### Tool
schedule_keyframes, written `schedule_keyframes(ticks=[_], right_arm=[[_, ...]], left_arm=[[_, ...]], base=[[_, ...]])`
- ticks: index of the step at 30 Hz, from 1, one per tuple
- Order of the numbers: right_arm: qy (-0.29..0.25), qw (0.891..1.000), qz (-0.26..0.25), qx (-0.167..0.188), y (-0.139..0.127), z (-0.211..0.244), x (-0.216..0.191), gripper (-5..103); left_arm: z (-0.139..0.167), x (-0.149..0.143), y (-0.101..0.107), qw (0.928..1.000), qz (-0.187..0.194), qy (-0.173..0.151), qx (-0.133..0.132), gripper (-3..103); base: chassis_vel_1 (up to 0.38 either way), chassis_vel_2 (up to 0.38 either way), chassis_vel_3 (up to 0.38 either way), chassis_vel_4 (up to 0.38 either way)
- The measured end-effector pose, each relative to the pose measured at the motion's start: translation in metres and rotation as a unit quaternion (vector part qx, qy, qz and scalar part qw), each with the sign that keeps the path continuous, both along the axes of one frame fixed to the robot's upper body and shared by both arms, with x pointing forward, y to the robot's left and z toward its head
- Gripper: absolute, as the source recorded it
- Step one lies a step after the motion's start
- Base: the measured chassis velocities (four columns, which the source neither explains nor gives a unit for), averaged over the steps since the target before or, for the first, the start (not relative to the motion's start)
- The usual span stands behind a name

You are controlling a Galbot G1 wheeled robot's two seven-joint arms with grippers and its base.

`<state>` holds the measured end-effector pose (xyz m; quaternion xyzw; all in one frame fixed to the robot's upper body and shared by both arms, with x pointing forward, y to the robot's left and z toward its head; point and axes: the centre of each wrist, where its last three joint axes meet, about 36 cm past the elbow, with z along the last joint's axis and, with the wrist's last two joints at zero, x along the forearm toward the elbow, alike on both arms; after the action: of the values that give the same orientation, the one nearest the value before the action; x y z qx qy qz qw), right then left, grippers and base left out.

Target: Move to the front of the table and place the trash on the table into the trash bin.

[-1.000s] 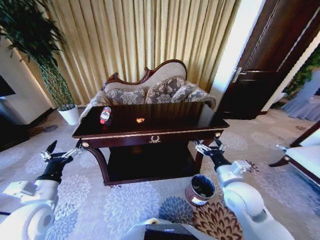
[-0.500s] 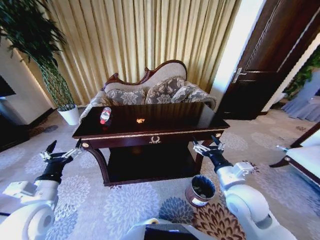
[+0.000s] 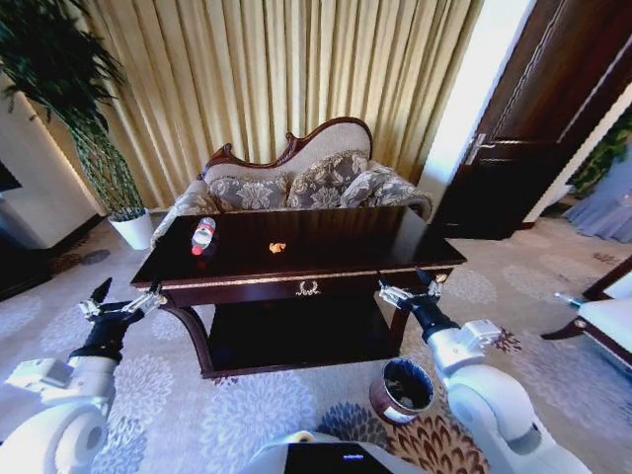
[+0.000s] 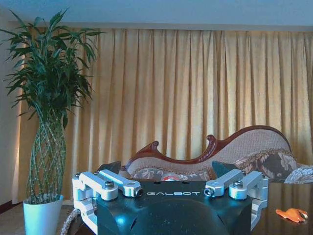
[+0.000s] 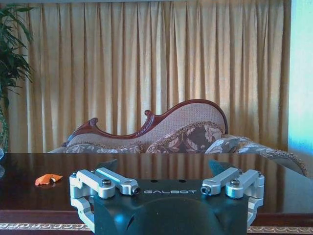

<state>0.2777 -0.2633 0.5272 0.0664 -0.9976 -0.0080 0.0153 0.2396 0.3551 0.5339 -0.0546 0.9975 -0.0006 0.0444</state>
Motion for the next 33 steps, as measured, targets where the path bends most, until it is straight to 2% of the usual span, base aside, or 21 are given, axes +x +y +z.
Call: schedule_keyframes(ticks=[20, 27, 33], right_arm=[[0.005, 1.0, 0.012, -0.003, 0.0, -0.002, 0.006, 100], [0.017, 1.0, 0.016, -0.012, -0.002, -0.004, 0.009, 100], [0.038, 0.998, 0.04, -0.003, -0.004, -0.004, 0.02, 100]], left_arm=[[-0.001, 0.001, 0.0, 1.0, 0.003, 0.001, 0.0, 100], [0.0, -0.001, 0.0, 1.0, 0.004, 0.002, 0.001, 100], [0.002, -0.004, -0.001, 1.0, 0.009, 0.0, -0.001, 100]], base=[[-0.068, 0.076, 0.081, -0.08], [-0.029, 0.026, 0.029, -0.032], [0.0, 0.0, 0.0, 0.0]])
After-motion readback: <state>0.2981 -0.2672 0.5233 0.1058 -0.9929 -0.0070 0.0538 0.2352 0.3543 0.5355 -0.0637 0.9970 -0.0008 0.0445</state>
